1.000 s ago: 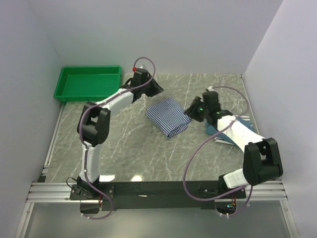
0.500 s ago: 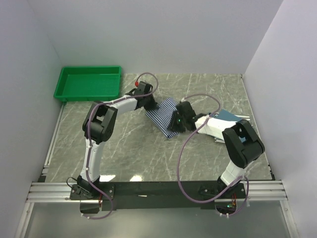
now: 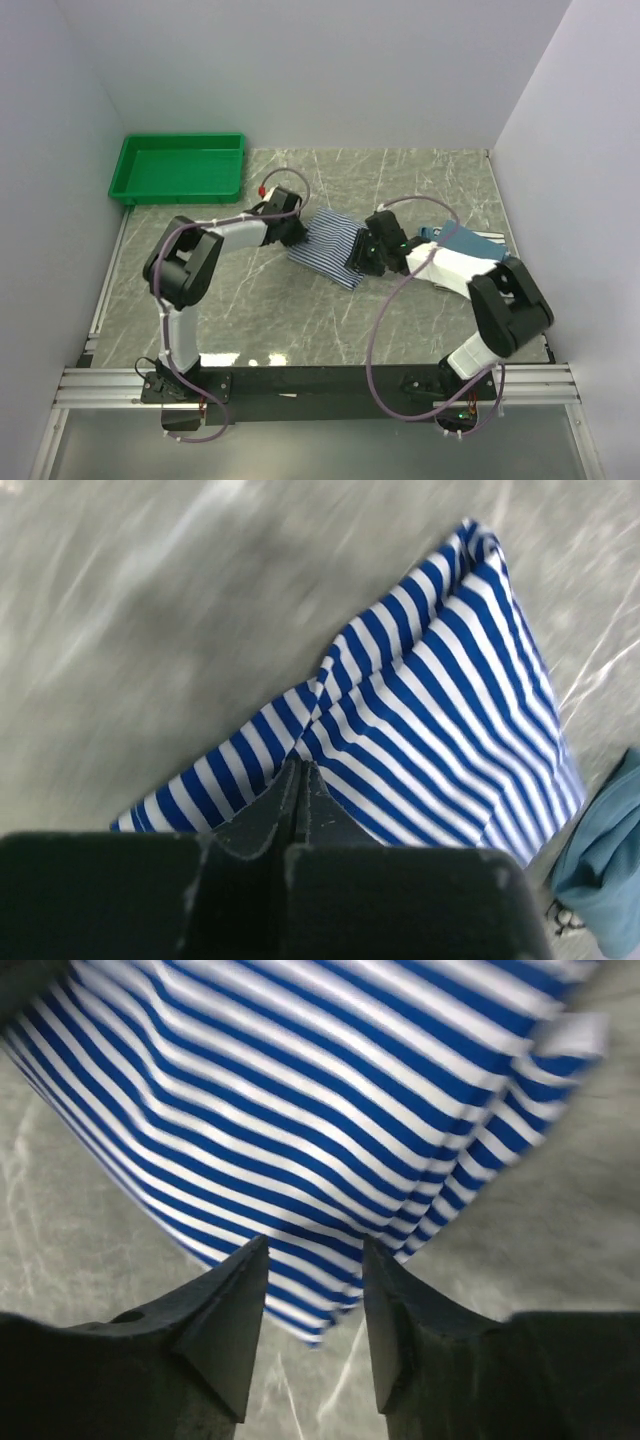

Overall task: Fold and stack the tank tops
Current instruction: Fold the tank top, then neatly place the folded tank top to the corner

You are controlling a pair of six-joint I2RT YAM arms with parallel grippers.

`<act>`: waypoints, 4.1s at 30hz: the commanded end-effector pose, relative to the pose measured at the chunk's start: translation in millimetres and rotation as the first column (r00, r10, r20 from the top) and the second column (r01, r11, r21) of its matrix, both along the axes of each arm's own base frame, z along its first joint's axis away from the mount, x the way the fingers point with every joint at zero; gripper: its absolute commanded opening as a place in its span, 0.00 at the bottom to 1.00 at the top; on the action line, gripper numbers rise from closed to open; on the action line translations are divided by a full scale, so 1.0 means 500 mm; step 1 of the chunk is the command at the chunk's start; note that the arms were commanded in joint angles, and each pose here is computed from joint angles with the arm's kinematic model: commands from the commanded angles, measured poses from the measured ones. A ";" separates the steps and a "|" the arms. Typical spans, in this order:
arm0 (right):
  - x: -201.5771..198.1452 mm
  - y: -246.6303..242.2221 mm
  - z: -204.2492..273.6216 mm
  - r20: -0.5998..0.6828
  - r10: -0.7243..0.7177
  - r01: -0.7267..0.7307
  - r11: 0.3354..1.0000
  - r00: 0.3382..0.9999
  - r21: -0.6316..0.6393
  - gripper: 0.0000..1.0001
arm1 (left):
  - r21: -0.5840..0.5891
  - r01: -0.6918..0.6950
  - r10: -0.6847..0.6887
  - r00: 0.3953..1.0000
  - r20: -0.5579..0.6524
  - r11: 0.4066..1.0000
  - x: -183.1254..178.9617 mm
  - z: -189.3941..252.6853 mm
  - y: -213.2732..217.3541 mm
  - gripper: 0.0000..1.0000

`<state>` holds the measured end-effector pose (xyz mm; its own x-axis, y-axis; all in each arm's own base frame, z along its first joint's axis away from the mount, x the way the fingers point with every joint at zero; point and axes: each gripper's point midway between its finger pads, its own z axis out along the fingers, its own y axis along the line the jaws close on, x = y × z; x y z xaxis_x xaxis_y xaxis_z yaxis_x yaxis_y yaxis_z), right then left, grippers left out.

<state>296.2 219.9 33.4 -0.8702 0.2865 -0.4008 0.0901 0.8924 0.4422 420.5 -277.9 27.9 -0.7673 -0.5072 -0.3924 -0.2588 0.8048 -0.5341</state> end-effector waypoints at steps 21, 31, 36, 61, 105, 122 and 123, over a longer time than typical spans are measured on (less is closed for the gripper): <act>0.022 -0.086 0.024 0.099 -0.031 0.013 0.983 0.995 0.183 0.81 | 0.074 0.318 -0.322 0.946 0.044 0.945 -0.200 0.101 -0.090 0.26; 0.036 -0.076 -0.027 0.064 -0.030 0.017 0.980 0.997 0.200 0.81 | 0.199 0.438 -0.428 0.899 -0.093 0.877 -0.266 -0.025 -0.154 0.19; 0.030 -0.073 -0.047 0.038 -0.025 0.017 0.979 0.999 0.203 0.76 | 0.190 0.437 -0.426 0.899 -0.100 0.879 -0.277 -0.040 -0.147 0.18; 0.056 -0.179 0.071 0.120 -0.014 0.039 0.977 0.993 -0.210 0.00 | 0.074 0.432 -0.436 0.865 0.248 0.899 -0.273 0.385 -0.046 0.24; -0.035 -0.677 0.195 0.188 -0.662 0.677 0.638 0.726 -0.367 0.36 | 0.075 0.543 -0.542 0.800 0.258 0.837 -0.410 0.310 0.079 0.25; 0.054 -0.334 0.405 0.432 -0.356 0.446 0.886 0.829 -0.126 0.92 | 0.095 0.418 -0.427 0.862 0.273 0.904 -0.346 0.331 0.114 0.29; 0.056 -0.279 0.410 0.444 -0.297 0.382 0.917 0.845 -0.112 0.92 | 0.092 0.406 -0.415 0.869 0.268 0.909 -0.342 0.330 0.115 0.29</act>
